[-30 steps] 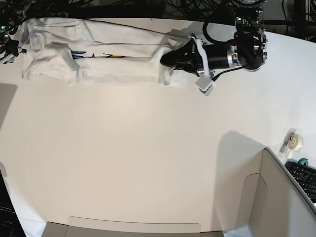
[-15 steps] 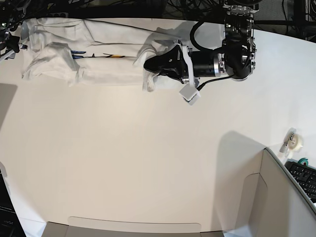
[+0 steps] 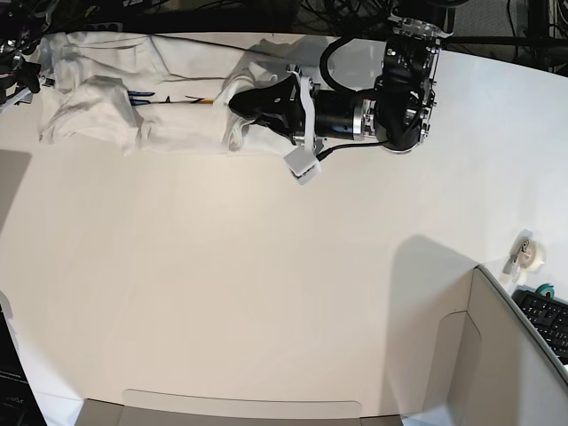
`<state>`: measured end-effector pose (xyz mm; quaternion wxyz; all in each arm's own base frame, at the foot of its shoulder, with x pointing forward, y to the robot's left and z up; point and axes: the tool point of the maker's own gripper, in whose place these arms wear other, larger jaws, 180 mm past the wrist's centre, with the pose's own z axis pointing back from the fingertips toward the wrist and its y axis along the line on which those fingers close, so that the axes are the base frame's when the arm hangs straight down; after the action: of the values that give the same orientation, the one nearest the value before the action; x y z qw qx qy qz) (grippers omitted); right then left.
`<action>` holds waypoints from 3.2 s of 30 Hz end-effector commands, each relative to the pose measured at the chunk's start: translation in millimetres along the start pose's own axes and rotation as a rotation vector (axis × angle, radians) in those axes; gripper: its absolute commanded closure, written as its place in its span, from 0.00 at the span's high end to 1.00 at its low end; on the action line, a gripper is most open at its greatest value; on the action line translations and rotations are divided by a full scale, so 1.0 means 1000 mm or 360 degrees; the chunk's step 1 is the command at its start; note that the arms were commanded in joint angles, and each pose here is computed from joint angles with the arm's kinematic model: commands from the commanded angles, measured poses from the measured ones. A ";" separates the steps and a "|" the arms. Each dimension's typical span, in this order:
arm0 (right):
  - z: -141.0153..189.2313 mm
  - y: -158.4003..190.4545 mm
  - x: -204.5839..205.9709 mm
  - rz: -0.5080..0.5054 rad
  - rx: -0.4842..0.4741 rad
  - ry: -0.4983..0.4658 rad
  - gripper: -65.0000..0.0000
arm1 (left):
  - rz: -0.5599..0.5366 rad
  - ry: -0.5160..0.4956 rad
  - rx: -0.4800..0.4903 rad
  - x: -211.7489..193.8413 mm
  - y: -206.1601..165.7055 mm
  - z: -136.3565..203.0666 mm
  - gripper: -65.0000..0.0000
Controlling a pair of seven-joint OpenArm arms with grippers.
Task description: Layout the t-shirt on the table in an organized manner, then fold the t-shirt properly
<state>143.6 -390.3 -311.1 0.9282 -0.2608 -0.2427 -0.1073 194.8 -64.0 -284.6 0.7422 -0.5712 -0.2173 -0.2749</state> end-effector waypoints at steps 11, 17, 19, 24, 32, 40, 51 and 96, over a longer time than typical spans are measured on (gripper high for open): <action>0.003 -0.005 0.005 0.0012 -0.0030 -0.0037 0.47 | -0.0021 -0.0038 -0.0039 0.008 -0.007 0.001 0.00; 0.003 -0.004 0.005 0.0011 -0.0028 -0.0036 0.47 | -0.0052 -0.0045 -0.0036 0.015 -0.006 0.002 0.00; 0.003 -0.004 0.005 0.0011 -0.0028 -0.0036 0.47 | -0.0076 -0.0051 -0.0034 0.020 -0.006 0.002 0.00; 0.003 -0.004 0.005 0.0012 -0.0026 -0.0036 0.47 | -0.0090 -0.0052 -0.0034 0.023 -0.006 0.002 0.00; 0.003 -0.004 0.005 0.0012 -0.0027 -0.0032 0.47 | -0.0103 -0.0026 -0.0061 0.021 -0.011 -0.003 0.11; 0.003 0.001 0.001 -0.0004 -0.0009 -0.0020 0.47 | -0.0113 -0.0007 -0.0081 0.019 -0.014 -0.006 0.54; 0.003 0.023 0.019 0.0124 0.0152 -0.0118 0.48 | -0.0098 -0.0081 -0.0005 0.028 -0.002 0.008 0.47; -0.030 0.097 -0.029 -0.0572 0.1565 0.0095 0.65 | 0.0011 -0.0115 0.0106 0.022 0.027 0.026 0.46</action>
<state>178.3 -322.2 -377.9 0.8917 0.2708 -0.3263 -0.1583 222.5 -36.2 -296.7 0.7666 -0.5465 -0.2321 -0.2446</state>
